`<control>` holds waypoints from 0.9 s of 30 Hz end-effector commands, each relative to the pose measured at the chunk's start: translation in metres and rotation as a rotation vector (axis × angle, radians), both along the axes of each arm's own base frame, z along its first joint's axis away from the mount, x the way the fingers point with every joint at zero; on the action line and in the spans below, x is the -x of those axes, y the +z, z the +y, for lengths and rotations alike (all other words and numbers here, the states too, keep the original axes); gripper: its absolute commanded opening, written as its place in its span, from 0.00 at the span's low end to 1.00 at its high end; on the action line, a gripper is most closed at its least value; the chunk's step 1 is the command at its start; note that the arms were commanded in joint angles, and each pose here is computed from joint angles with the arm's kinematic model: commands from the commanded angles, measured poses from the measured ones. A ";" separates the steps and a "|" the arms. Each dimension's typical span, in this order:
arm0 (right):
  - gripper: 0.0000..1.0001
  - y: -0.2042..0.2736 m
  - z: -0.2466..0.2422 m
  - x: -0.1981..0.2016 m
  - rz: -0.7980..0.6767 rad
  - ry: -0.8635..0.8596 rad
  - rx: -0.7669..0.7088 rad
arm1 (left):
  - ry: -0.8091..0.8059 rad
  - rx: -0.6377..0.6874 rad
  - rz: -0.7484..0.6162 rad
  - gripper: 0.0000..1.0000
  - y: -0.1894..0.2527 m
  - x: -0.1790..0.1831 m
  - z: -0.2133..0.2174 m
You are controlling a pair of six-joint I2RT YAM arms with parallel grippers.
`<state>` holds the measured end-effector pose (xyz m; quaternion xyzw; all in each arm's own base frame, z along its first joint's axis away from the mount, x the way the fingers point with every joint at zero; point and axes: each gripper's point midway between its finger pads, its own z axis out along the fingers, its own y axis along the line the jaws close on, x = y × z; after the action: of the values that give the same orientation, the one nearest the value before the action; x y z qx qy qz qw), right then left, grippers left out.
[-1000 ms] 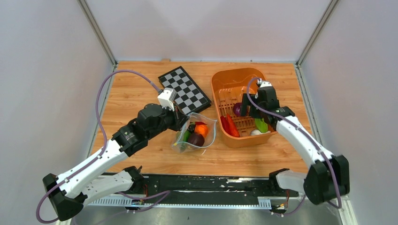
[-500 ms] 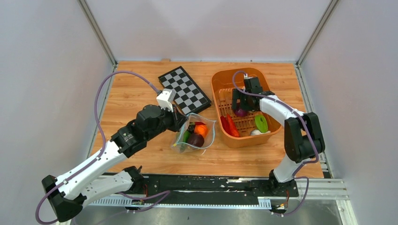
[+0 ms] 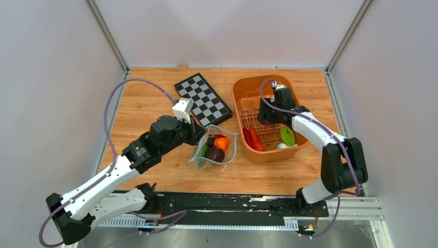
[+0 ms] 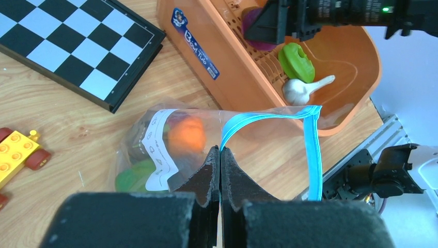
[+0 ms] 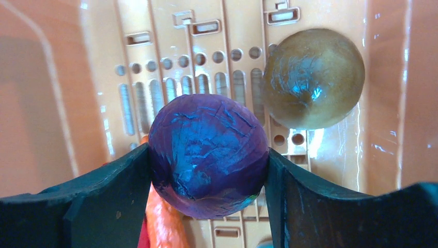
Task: Place the food in the zip-top bag and seal the zipper
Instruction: Pick up the fake vegetable from the bin, then place the fake vegetable in the zipper food storage bag.
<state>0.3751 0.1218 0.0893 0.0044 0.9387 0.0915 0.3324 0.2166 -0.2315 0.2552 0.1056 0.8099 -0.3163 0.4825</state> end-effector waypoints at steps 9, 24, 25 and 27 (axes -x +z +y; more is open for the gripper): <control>0.58 0.088 0.033 0.022 -0.263 0.076 -0.294 | -0.028 0.029 0.003 0.00 0.006 0.000 -0.008; 0.54 0.204 0.102 0.106 -0.582 0.535 -0.577 | -0.026 0.052 0.003 0.00 0.007 0.000 -0.010; 0.54 0.210 0.107 0.115 -0.599 0.594 -0.595 | -0.022 0.057 0.002 0.00 0.007 -0.001 -0.010; 0.55 0.224 0.116 0.136 -0.640 0.704 -0.628 | -0.023 0.059 0.002 0.00 0.007 -0.001 -0.011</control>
<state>0.2788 0.2130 0.2717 -0.1298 0.7494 0.3981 0.5128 0.2139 -0.2403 0.2497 0.1103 0.8146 -0.3303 0.4640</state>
